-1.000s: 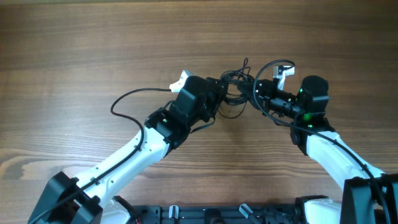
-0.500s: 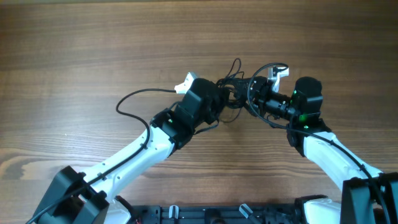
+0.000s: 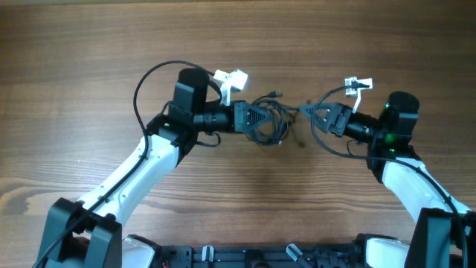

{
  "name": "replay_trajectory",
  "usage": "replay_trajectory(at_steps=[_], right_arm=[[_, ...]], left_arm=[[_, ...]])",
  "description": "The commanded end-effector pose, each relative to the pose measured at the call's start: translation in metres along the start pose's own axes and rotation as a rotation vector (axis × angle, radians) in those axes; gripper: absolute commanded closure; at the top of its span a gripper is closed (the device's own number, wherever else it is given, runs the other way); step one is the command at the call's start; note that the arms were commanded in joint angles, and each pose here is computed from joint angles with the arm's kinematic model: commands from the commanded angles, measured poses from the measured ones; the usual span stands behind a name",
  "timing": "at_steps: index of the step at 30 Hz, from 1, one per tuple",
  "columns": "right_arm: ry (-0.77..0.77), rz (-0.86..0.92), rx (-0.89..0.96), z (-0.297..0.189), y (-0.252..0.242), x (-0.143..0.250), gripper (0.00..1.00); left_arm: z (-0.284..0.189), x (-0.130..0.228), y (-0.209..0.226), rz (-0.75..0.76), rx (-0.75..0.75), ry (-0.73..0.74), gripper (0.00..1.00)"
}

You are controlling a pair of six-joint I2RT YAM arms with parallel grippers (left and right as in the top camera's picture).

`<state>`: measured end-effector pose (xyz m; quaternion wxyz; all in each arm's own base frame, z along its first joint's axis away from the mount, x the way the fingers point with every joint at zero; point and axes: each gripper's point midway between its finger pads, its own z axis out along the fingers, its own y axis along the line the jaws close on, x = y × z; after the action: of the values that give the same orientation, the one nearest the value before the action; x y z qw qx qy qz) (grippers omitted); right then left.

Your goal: Untangle cables

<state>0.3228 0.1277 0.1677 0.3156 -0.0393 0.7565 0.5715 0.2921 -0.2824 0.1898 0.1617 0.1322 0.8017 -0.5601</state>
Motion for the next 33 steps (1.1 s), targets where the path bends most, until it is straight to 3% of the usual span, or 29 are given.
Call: replay_trajectory(at_steps=[1, 6, 10, 20, 21, 24, 27, 29, 33], right_arm=[[0.046, -0.129, -0.072, 0.003, 0.015, 0.007, 0.00], [0.107, -0.277, -0.215, 0.002, 0.043, 0.016, 0.00], [0.092, -0.338, -0.226, 0.002, 0.048, 0.012, 0.00], [0.144, -0.335, -0.280, 0.007, 0.058, 0.025, 0.04], [0.130, -0.326, -0.256, 0.008, 0.054, 0.022, 0.00], [0.071, -0.225, -0.114, 0.014, 0.028, 0.013, 0.00], [-0.010, 0.079, 0.168, 0.012, -0.027, 0.010, 0.00], [-0.032, 0.223, 0.286, 0.007, -0.051, 0.017, 0.00], [-0.014, 0.232, 0.242, 0.009, -0.043, 0.019, 0.00]], left_arm=[[-0.001, 0.017, -0.025, 0.142, 0.137, 0.091, 0.96], [0.001, 0.033, -0.018, 0.103, 0.115, 0.144, 0.96], [-0.001, 0.049, -0.008, 0.086, 0.086, 0.192, 0.96], [0.000, 0.050, 0.001, 0.083, 0.040, 0.187, 0.96], [0.000, 0.048, 0.007, 0.072, 0.003, 0.176, 0.96], [-0.006, 0.030, 0.045, -0.020, -0.213, 0.076, 0.96], [-0.034, -0.001, 0.093, -0.239, -0.455, -0.130, 0.96], [-0.048, -0.011, 0.106, -0.331, -0.503, -0.206, 0.96], [-0.067, -0.022, 0.120, -0.447, -0.525, -0.292, 0.96]])
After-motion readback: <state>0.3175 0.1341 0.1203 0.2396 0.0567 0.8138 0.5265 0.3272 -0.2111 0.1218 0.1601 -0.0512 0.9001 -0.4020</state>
